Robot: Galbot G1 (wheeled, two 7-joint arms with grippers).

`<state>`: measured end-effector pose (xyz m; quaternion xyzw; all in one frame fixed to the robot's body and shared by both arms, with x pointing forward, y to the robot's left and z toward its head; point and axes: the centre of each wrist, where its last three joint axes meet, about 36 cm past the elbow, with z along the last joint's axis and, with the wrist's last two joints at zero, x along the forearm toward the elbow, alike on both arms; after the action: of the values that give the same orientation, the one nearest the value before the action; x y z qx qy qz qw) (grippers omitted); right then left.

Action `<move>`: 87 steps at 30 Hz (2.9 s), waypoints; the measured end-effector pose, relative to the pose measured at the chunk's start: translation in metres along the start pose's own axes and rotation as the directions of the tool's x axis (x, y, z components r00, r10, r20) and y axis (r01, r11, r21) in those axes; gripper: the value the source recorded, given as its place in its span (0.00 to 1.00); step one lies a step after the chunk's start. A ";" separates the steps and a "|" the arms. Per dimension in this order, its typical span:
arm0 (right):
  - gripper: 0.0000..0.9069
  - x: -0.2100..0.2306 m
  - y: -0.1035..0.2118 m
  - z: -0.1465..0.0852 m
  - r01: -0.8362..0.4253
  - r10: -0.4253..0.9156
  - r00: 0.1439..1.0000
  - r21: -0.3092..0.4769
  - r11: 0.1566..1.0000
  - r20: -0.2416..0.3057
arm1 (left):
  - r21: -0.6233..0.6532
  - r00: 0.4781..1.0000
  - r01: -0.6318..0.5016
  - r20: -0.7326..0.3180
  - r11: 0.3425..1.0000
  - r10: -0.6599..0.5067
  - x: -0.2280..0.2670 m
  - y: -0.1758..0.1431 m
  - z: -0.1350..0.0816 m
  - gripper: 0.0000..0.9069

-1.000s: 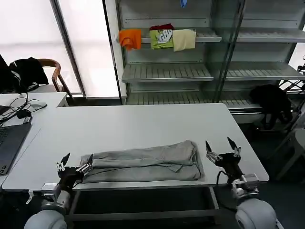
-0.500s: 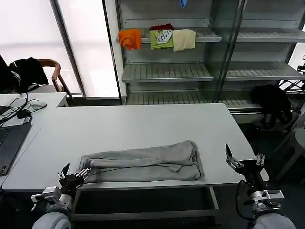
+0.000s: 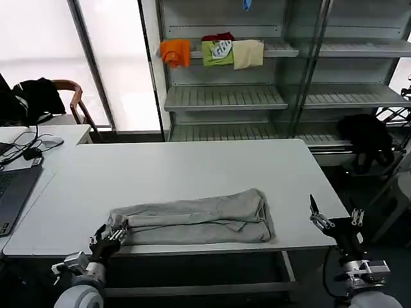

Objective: Fold and organize the clothes.

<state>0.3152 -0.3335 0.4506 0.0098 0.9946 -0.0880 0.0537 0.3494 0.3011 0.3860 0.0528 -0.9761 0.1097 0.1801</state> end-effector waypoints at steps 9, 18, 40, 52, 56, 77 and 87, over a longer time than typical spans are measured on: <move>1.00 0.000 0.000 -0.001 0.002 -0.002 1.000 -0.002 1.000 0.006 | 0.022 1.000 -0.025 0.011 0.999 0.024 -0.003 -0.006 0.008 0.00; 1.00 -0.003 0.001 -0.004 0.001 -0.001 1.000 -0.004 1.000 0.019 | 0.010 0.999 -0.004 0.047 1.000 0.003 -0.007 0.001 -0.006 0.00; 1.00 -0.008 0.003 -0.010 0.005 -0.005 1.000 -0.004 1.000 0.026 | -0.130 0.958 0.129 0.273 0.983 -0.089 0.011 0.105 -0.134 0.00; 1.00 -0.008 0.008 -0.009 0.005 -0.005 1.000 -0.007 1.000 0.022 | -0.195 0.955 -0.098 0.257 0.976 0.147 0.010 0.001 -0.090 0.01; 1.00 -0.008 0.008 -0.009 0.005 -0.004 1.000 -0.010 1.000 0.022 | -0.207 0.949 -0.160 0.238 0.965 0.209 0.008 -0.035 -0.072 0.02; 1.00 -0.008 0.010 -0.010 0.008 -0.007 1.000 -0.013 1.000 0.030 | -0.254 0.931 -0.286 0.154 0.924 0.331 -0.004 -0.135 -0.019 1.00; 1.00 -0.010 0.013 -0.010 0.014 -0.014 0.999 -0.013 1.000 0.033 | -0.287 0.921 -0.311 0.143 0.906 0.362 0.006 -0.156 -0.010 1.00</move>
<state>0.3244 -0.3192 0.4597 0.0010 0.9942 -0.0822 0.0697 0.3694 0.1521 0.4278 -0.1305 -0.9891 0.0053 0.0685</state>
